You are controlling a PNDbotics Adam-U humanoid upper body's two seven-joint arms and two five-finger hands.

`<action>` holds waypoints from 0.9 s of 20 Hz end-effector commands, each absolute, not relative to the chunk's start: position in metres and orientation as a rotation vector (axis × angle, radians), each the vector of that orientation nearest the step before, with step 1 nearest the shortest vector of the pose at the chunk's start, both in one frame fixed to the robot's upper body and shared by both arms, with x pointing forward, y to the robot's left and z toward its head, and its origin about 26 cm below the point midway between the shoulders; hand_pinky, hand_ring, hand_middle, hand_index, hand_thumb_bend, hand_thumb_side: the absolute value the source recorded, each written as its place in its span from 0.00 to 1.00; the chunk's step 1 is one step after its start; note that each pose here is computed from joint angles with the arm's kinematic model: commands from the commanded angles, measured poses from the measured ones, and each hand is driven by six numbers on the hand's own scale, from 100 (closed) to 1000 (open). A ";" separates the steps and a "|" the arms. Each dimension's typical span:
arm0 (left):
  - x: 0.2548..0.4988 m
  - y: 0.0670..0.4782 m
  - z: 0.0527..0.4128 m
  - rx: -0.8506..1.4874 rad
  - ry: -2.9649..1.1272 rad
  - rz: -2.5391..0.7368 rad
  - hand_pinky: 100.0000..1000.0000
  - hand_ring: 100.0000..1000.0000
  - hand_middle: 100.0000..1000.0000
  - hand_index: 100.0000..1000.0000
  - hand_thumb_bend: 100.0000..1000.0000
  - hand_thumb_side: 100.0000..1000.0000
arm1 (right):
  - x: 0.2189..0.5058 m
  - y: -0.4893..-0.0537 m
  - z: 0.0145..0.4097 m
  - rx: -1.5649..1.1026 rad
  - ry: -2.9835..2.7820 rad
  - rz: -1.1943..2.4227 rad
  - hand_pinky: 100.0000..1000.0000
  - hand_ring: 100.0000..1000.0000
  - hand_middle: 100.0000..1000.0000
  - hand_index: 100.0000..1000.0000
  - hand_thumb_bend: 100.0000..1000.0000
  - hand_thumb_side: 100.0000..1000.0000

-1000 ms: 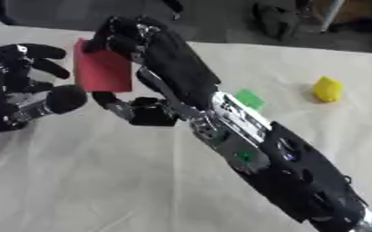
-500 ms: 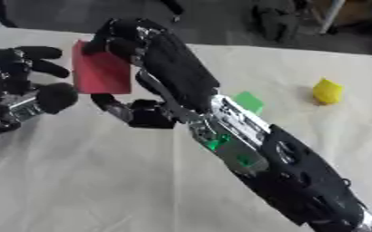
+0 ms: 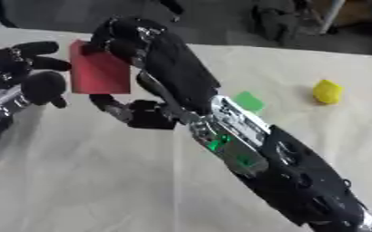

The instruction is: Pick up the objects with one hand, pass them to the other hand, and then place them into the box on the other side of the table.

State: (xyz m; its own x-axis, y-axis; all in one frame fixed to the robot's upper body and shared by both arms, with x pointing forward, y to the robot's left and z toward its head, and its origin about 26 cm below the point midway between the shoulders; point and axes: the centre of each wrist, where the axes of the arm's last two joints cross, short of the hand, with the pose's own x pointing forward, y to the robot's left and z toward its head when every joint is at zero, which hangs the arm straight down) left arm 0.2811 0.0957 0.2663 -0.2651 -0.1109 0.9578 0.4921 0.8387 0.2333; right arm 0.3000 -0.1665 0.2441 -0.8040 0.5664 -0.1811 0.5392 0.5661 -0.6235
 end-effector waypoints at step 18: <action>0.277 0.096 0.264 0.216 -1.622 -0.412 0.99 0.46 0.75 0.89 1.00 0.32 | 0.300 -0.171 0.255 -1.171 -2.813 0.990 0.73 0.24 0.47 0.38 0.00 0.00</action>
